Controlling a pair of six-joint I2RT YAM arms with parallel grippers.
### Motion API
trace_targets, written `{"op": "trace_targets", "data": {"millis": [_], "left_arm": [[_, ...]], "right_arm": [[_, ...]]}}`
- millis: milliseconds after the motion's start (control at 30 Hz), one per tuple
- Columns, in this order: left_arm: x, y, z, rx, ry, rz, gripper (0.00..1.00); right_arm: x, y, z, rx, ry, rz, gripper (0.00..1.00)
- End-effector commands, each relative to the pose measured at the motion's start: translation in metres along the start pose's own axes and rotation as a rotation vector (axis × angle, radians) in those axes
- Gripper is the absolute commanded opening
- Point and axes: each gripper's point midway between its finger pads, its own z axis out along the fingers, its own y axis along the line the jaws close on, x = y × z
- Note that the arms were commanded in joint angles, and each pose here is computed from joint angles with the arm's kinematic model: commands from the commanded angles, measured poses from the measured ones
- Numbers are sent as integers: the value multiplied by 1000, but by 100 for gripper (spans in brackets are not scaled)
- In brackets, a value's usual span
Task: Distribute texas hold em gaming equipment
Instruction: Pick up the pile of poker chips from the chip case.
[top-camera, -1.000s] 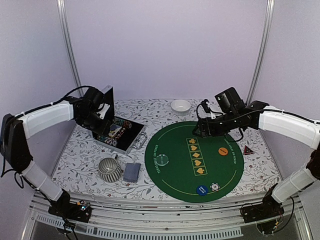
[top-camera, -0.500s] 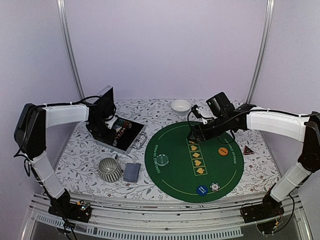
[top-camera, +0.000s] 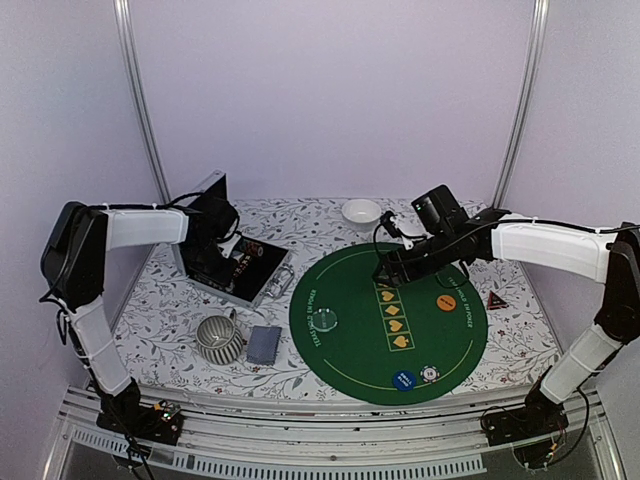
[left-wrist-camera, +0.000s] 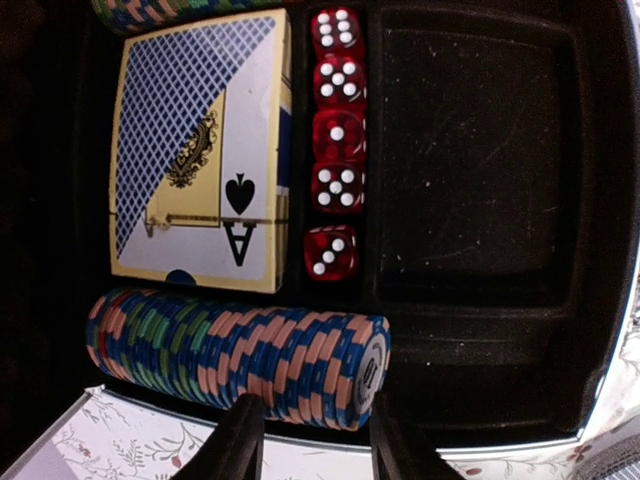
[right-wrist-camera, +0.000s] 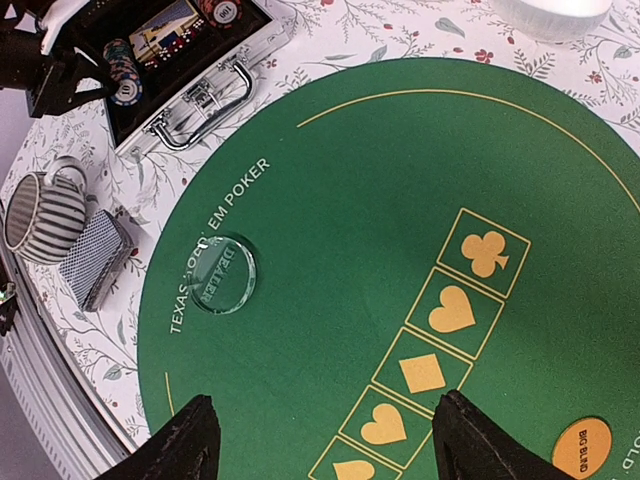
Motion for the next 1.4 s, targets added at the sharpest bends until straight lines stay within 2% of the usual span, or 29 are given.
{"op": "trace_targets", "data": {"millis": [0,233,500,633,800,1000,1167,1367], "left_arm": [[-1,-11,5,49,7,26,37],[2,-26,-5,74,-23,58,36],[2,-17,-2,4,-16,68,36],[1,-11,0,-33,-13,74,40],[3,-14,8,-5,5,62,47],[6,-12,12,14,21,48,50],[0,-23,10,96,2,40,51],[-1,-16,6,54,-11,36,59]], "right_arm": [[-5,5,5,-22,-3,-6,75],[-6,7,5,-26,-5,-4,75],[-2,7,9,-32,17,3,76],[0,6,10,-31,24,3,76],[1,5,10,-26,28,4,76],[1,4,8,-18,27,1,77],[3,3,11,-13,36,2,77],[5,4,12,-21,44,4,77]]}}
